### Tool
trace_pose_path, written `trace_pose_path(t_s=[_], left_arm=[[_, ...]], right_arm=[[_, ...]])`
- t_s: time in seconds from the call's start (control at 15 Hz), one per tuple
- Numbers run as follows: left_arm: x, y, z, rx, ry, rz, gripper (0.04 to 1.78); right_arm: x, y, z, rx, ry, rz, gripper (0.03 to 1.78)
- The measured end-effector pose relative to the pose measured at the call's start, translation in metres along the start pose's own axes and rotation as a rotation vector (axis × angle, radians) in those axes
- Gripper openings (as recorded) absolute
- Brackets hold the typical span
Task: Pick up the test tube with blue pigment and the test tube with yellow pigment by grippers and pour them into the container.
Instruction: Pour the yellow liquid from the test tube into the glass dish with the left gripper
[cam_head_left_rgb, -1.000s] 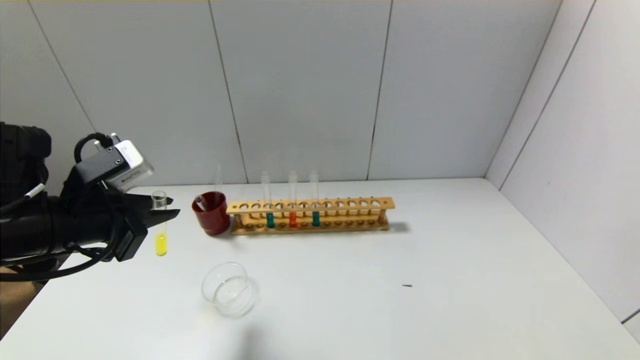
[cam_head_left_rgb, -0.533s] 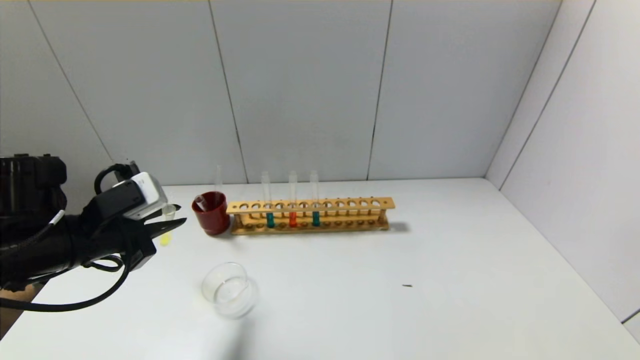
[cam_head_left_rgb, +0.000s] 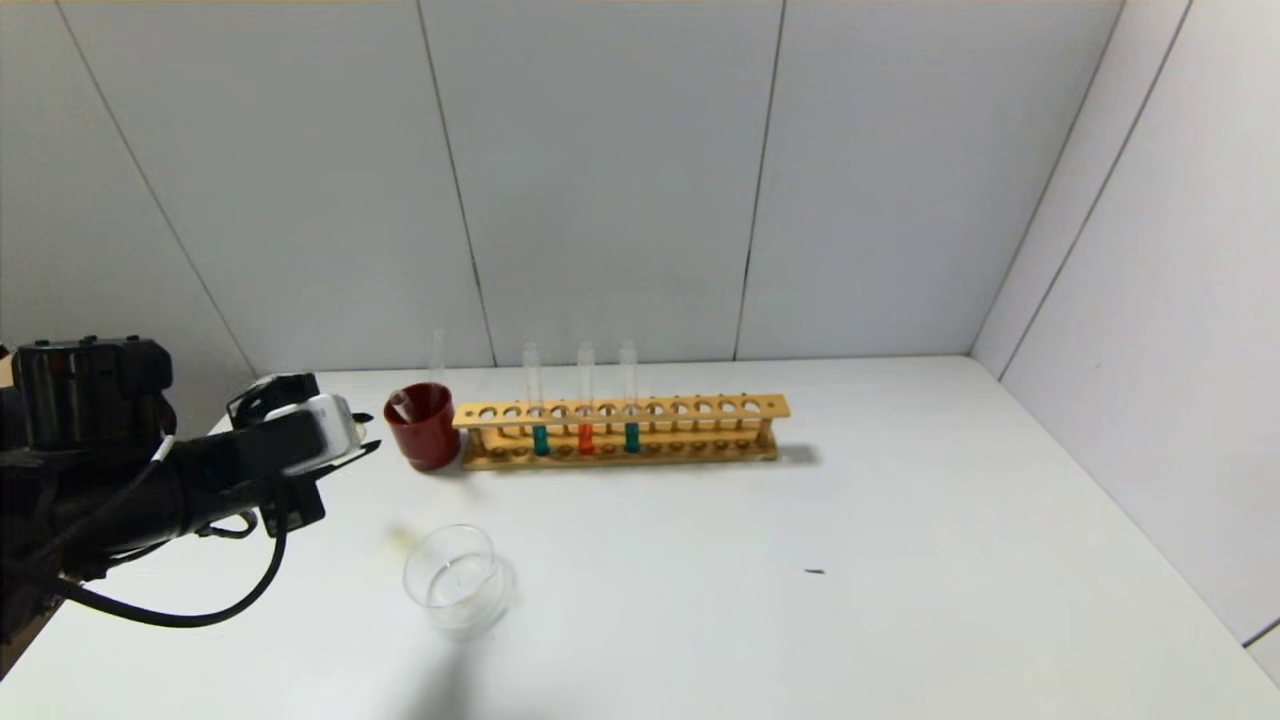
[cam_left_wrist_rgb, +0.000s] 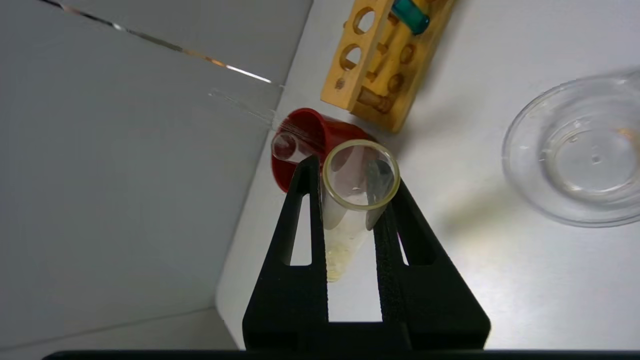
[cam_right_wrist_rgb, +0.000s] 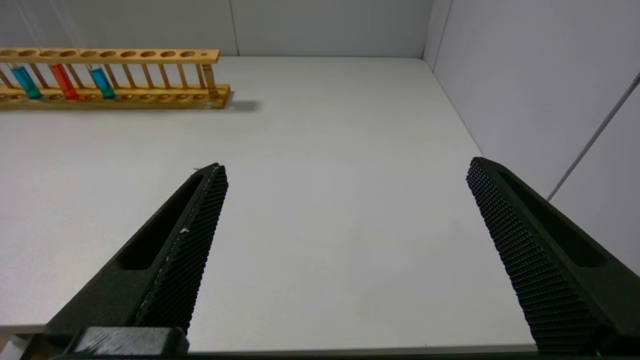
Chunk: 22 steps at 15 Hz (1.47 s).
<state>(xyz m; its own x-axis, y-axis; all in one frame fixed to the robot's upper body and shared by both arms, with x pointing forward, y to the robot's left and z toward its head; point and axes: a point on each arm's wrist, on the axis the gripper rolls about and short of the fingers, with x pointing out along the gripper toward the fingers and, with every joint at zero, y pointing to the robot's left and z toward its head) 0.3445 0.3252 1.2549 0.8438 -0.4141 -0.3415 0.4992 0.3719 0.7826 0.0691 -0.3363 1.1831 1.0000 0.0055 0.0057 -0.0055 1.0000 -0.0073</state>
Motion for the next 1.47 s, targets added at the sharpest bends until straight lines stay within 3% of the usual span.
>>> trace_pose_path(t_s=[0.8, 1.47], left_arm=[[0.012, -0.011, -0.013, 0.376, 0.022, -0.06, 0.32], [0.022, -0.016, -0.017, 0.576, 0.021, -0.094, 0.32]], right_arm=[[0.0, 0.0, 0.0, 0.0, 0.0, 0.0, 1.75], [0.0, 0.0, 0.0, 0.0, 0.0, 0.0, 1.75]])
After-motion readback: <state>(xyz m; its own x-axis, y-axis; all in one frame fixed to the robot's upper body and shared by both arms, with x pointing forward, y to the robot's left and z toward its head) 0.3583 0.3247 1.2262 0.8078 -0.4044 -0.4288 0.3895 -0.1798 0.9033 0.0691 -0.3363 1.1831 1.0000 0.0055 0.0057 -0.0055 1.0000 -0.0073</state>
